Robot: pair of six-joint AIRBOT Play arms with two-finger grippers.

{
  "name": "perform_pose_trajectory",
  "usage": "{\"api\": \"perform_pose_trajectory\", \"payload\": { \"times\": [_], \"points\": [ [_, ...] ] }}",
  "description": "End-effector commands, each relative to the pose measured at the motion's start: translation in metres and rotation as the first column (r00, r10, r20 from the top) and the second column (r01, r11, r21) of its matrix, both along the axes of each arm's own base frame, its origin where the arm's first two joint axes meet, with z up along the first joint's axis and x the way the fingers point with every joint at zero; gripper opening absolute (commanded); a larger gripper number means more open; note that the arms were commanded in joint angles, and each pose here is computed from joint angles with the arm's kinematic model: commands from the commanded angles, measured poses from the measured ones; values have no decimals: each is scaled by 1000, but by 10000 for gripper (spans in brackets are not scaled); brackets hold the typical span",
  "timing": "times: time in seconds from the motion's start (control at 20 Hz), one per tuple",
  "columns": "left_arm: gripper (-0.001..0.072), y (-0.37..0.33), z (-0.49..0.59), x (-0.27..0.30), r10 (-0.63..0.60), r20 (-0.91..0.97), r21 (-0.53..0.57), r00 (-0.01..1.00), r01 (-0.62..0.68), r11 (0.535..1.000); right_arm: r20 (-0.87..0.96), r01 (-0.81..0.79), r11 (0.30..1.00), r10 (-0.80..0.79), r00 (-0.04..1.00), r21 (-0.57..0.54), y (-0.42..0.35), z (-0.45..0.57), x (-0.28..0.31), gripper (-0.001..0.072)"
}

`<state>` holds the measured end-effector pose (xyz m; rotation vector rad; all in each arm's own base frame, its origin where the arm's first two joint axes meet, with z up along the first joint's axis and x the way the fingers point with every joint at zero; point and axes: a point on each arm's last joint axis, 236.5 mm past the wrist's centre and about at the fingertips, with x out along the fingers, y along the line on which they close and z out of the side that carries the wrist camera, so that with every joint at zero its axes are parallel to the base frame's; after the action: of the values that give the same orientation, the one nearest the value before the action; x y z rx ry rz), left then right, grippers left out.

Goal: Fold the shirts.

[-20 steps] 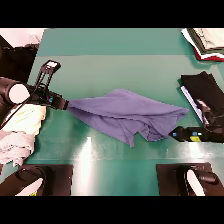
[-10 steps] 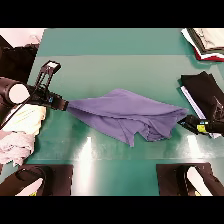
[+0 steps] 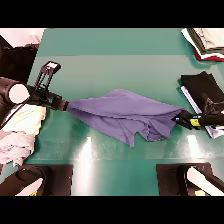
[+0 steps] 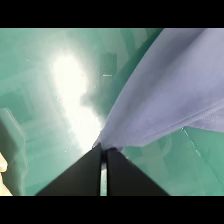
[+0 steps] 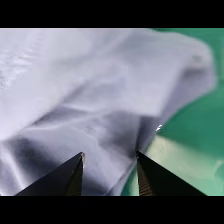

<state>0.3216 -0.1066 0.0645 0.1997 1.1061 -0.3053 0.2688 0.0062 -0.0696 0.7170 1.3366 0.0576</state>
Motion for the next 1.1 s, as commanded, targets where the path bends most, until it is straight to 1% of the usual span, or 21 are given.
{"api": "perform_pose_trajectory", "payload": {
  "times": [0.0,0.05,0.15,0.2,0.25,0.3,0.35,0.4,0.65,0.75,0.8,0.95,1.05],
  "points": [
    [27,0,0,0,1,-2,1,1000,-1,1000,-20,-28,1000,29,999,6,9,-9,2,364],
    [27,0,0,0,1,-2,1,1000,-1,1000,-14,-26,1000,26,1000,3,9,-8,4,363],
    [27,0,0,0,1,0,0,1000,-1,1000,8,-6,1000,6,1000,-9,3,-4,7,305],
    [27,0,0,1,1,1,0,1000,-1,1000,24,3,1000,-3,1000,-18,0,0,8,304],
    [27,0,0,0,1,1,0,1000,-1,1000,46,8,1000,-6,999,-30,-2,4,11,286],
    [27,0,0,1,1,1,0,1000,-1,1000,72,14,999,-11,997,-44,-4,9,14,156],
    [27,0,0,0,2,1,-1,1000,-2,1000,102,21,998,-15,995,-58,-6,16,17,75],
    [27,0,0,0,2,1,-1,1000,-2,1000,126,25,997,-16,992,-69,-7,22,19,14],
    [26,0,2,2,2,8,-1,1000,-2,1000,208,24,995,-5,978,-92,-5,50,20,11],
    [26,1,23,11,3,59,-3,998,-2,1000,277,18,995,10,961,-95,-3,80,29,11],
    [26,3,46,20,5,110,-11,994,-4,1000,341,16,996,17,940,-92,-1,109,39,10],
    [26,23,142,42,41,298,-37,954,-31,999,563,62,988,28,826,-141,-8,221,70,10],
    [26,42,222,43,55,454,-31,889,-46,998,695,104,977,57,717,-187,-13,304,81,10]
  ]
}}
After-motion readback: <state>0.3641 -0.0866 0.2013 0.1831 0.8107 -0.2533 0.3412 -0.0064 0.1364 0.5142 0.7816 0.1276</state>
